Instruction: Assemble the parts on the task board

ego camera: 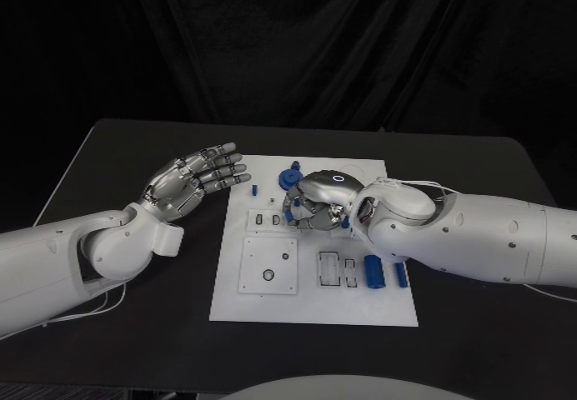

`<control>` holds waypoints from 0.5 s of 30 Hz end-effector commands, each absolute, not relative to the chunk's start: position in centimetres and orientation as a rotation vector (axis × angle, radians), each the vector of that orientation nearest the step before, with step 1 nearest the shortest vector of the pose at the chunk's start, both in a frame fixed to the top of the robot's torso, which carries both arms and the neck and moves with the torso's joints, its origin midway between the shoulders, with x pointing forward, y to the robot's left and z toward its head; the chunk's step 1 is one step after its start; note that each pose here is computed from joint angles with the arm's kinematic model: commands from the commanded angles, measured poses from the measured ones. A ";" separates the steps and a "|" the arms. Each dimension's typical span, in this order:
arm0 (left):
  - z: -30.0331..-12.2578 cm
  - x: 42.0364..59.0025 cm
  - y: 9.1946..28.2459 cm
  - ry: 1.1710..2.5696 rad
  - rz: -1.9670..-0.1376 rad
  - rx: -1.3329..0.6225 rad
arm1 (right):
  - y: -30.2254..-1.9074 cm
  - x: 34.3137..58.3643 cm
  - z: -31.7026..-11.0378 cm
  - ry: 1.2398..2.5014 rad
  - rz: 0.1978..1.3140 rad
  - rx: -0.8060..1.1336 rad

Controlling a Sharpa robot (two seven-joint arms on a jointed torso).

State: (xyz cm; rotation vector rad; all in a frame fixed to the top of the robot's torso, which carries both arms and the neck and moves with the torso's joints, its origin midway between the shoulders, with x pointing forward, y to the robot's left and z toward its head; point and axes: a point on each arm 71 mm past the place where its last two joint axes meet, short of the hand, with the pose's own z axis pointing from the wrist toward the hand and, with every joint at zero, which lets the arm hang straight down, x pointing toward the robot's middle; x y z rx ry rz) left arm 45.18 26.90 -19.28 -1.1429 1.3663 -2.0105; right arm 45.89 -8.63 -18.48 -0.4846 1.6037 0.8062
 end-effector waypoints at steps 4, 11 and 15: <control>-19.3 45.1 26.8 1.359 -2.029 -1.146 | -8.8 46.0 -18.9 1.621 0.744 -0.486; -19.3 45.0 26.6 1.367 -2.034 -1.147 | -8.9 46.2 -19.2 1.638 0.711 -0.483; -19.3 45.0 26.5 1.370 -2.036 -1.148 | -8.8 46.2 -19.4 1.643 0.703 -0.483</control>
